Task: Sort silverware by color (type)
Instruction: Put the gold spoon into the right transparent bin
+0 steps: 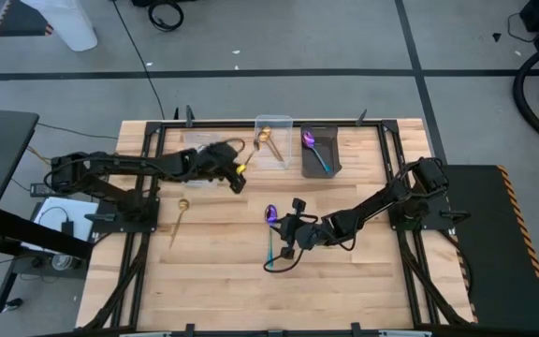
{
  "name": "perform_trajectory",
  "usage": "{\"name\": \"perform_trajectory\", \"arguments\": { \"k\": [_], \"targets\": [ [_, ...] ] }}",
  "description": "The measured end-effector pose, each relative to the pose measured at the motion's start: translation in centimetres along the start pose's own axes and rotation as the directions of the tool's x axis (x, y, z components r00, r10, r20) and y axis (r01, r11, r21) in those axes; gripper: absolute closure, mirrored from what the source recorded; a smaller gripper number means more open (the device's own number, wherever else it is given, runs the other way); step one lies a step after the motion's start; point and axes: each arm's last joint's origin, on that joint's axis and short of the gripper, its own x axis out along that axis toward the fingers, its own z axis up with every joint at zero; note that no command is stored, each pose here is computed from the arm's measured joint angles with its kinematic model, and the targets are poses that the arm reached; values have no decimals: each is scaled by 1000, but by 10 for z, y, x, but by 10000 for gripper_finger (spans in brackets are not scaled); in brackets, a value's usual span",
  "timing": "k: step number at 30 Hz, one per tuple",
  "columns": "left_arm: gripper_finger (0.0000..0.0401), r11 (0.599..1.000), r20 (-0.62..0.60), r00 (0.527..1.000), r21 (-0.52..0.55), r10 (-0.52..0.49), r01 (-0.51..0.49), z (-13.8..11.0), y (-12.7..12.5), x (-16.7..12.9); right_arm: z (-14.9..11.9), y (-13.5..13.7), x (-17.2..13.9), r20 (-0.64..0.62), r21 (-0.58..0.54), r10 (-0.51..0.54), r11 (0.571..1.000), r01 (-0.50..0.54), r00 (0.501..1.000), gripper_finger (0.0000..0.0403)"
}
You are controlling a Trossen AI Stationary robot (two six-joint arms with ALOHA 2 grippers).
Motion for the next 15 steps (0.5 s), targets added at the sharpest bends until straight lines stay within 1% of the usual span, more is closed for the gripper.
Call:
{"name": "perform_trajectory", "arguments": {
  "k": [3,7,10,13,15],
  "targets": [
    [377,999,60,998,-22,-27,28,11,9,2,0,5,-3,3,93,30,995,-30,1000,328],
    [377,997,155,986,-44,-53,61,23,13,2,-1,7,-4,-3,110,61,992,-60,998,328],
    [377,995,221,972,-40,-84,95,30,11,1,-2,7,-4,-24,157,93,984,-88,995,328],
    [377,994,235,968,-35,-94,105,32,11,0,1,2,-12,-69,208,90,975,-74,994,328],
    [377,994,248,964,-23,-100,109,33,10,0,7,-5,-20,-84,236,66,971,-44,994,328]
  ]
}}
